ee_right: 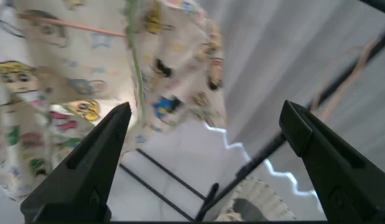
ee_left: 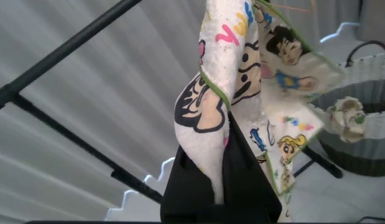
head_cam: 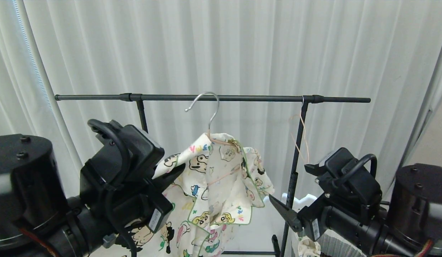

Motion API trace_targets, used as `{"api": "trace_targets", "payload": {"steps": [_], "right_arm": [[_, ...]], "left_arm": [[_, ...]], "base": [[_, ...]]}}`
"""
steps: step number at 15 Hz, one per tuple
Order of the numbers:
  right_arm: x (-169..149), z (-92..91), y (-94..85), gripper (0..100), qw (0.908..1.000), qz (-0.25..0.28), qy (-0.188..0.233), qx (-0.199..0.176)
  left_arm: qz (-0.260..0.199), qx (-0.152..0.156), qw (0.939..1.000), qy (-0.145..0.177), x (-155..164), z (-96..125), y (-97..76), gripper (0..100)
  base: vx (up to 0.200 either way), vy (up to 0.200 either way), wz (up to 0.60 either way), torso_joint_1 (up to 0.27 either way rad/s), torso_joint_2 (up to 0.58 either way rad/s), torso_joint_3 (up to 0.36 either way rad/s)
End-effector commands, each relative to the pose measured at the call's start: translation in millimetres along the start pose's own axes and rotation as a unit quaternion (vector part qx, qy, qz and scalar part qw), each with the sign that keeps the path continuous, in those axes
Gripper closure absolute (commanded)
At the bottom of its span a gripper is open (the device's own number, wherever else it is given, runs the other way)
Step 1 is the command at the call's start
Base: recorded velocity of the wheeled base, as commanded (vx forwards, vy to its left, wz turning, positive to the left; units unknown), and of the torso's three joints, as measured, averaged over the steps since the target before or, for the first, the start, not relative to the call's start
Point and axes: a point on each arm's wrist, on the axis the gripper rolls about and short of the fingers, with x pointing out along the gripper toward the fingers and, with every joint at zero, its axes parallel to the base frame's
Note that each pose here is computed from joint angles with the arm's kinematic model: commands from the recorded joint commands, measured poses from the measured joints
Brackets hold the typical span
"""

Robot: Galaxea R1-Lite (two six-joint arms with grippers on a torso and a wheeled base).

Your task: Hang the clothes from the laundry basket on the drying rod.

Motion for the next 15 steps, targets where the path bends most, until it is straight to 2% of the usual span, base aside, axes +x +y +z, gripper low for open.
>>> {"api": "trace_targets", "payload": {"steps": [1,3,4,5,7,9,11,13,14,15], "right_arm": [[-2.6,2.1,1.7,0,0.9991,0.041,-0.007,-0.011],[-8.6,4.2,-1.1,0,0.9966,0.072,-0.006,-0.04],[-18.3,9.9,-2.8,0,0.9907,0.123,-0.006,-0.058],[-24.0,14.7,-4.1,0,0.9862,0.151,-0.006,-0.067],[-41.7,27.4,-8.2,0,0.9685,0.232,0.017,-0.088],[-46.8,33.5,-8.2,0,0.9522,0.288,0.037,-0.095],[-37.7,33.9,-3.8,0,0.9446,0.312,0.044,-0.094],[-29.7,33.9,-0.1,0,0.9408,0.322,0.05,-0.093],[-22.4,33.5,4.1,0,0.9356,0.337,0.055,-0.092],[-17.6,30.7,6.8,0,0.9328,0.343,0.063,-0.091]], "left_arm": [[-0.039,0.003,0.9992,-0.007,-8.2,-9.0,-4.0,100],[-0.091,0.003,0.9957,-0.014,-14.1,-19.2,-8.5,100],[-0.132,0.004,0.991,-0.019,-18.7,-27.1,-12.4,100],[-0.148,0.004,0.9888,-0.019,-19.8,-30.4,-14.5,100],[-0.187,0.003,0.9817,-0.035,-23.6,-31.5,-16.9,100],[-0.222,0.008,0.9736,-0.054,-26.3,-29.2,-20.5,100],[-0.241,0.016,0.9683,-0.065,-29.1,-26.2,-26.9,100],[-0.257,0.021,0.9632,-0.076,-31.9,-22.3,-32.3,100],[-0.271,0.026,0.9583,-0.086,-35.5,-19.3,-37.0,100],[-0.278,0.028,0.9559,-0.09,-37.0,-18.2,-39.4,100]], "base": [[0.0,0.0,0.0,0.0,0.0,0.0],[0.0,0.0,0.0,0.0,0.0,0.0],[0.0,0.0,0.0,0.0,0.0,0.0],[0.0,0.0,0.0,0.0,0.0,0.0],[0.0,0.0,0.0,0.0,0.0,0.0],[0.0,0.0,0.0,0.0,0.0,0.0],[0.0,0.0,0.0,0.0,0.0,0.0],[0.0,0.0,0.0,0.0,0.0,0.0],[0.0,0.0,0.0,0.0,0.0,0.0],[0.0,0.0,0.0,0.0,0.0,0.0]]}}
